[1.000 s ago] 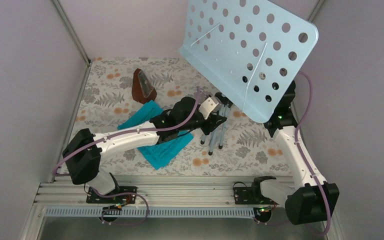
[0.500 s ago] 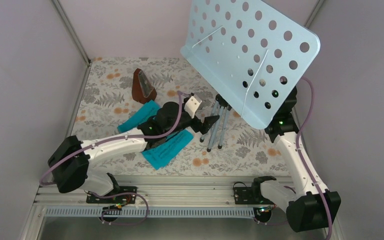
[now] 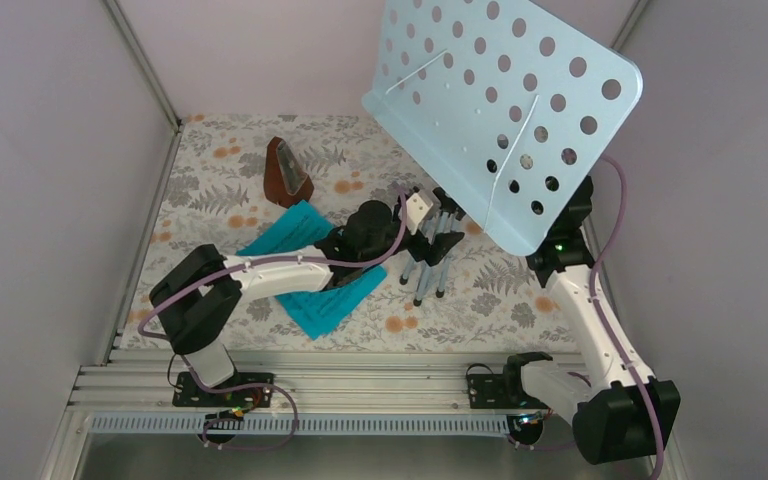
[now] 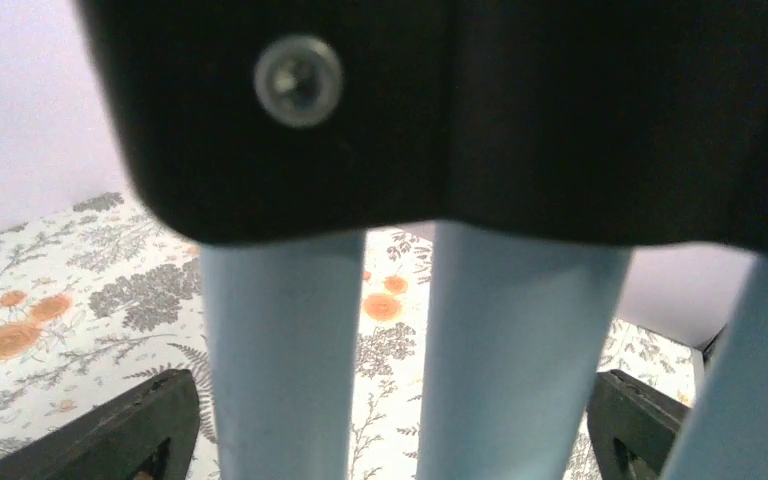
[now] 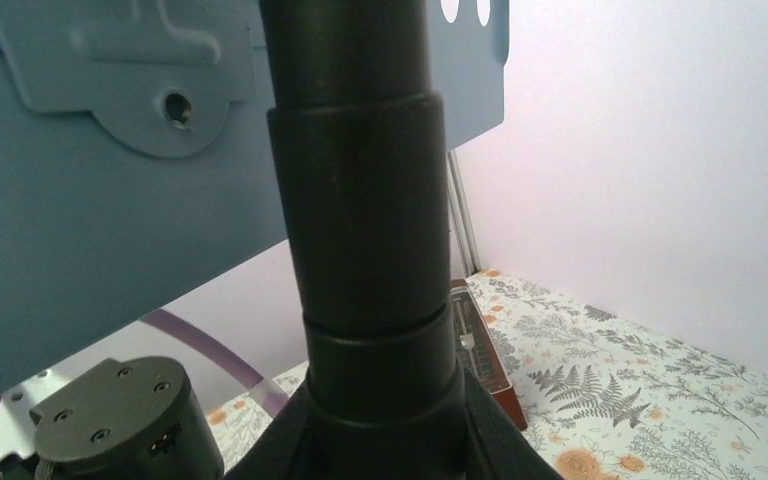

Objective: Pack up the instrument practice props

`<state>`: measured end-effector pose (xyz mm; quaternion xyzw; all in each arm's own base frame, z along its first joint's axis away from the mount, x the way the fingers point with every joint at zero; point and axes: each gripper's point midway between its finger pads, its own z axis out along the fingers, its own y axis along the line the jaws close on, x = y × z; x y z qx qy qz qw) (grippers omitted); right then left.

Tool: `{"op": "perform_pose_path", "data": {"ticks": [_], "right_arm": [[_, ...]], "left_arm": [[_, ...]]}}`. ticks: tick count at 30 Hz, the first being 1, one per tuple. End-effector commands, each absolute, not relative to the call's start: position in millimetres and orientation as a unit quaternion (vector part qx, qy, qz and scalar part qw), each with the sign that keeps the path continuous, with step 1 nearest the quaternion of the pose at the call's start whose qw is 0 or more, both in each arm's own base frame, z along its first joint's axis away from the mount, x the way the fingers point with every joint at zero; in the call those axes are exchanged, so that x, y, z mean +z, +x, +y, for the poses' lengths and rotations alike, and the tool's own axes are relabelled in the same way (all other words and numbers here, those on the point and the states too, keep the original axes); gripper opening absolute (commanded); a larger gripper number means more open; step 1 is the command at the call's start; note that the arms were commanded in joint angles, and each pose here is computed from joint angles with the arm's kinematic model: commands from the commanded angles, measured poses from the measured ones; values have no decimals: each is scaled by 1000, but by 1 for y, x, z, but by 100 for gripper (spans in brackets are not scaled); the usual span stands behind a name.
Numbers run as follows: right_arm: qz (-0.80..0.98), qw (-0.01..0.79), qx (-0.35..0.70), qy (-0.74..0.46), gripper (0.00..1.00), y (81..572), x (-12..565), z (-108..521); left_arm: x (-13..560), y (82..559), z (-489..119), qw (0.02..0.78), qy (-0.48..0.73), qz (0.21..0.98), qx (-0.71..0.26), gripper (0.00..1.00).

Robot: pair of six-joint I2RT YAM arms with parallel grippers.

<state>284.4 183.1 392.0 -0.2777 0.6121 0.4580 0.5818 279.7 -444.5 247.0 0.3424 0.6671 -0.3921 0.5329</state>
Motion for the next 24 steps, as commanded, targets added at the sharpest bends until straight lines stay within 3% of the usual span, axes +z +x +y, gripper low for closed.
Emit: {"op": "perform_pose_path", "data": {"ticks": [1, 4, 7, 13, 19, 24], "right_arm": [[579, 621, 463, -254, 4, 278, 423, 178], [581, 625, 465, -234, 4, 280, 424, 175], [583, 627, 467, -218, 4, 282, 425, 172], [583, 629, 472, -205, 4, 280, 429, 169], [592, 637, 454, -193, 4, 280, 428, 164], [618, 665, 401, -121, 4, 293, 425, 140]], "left_arm": [[271, 282, -453, 571, 329, 633, -407, 92], [263, 283, -459, 564, 331, 639, -405, 78], [257, 283, -466, 556, 333, 644, -407, 71], [248, 287, -475, 547, 333, 655, -402, 71], [247, 287, -476, 542, 333, 660, -399, 40], [258, 282, -467, 538, 323, 668, -400, 29]]}}
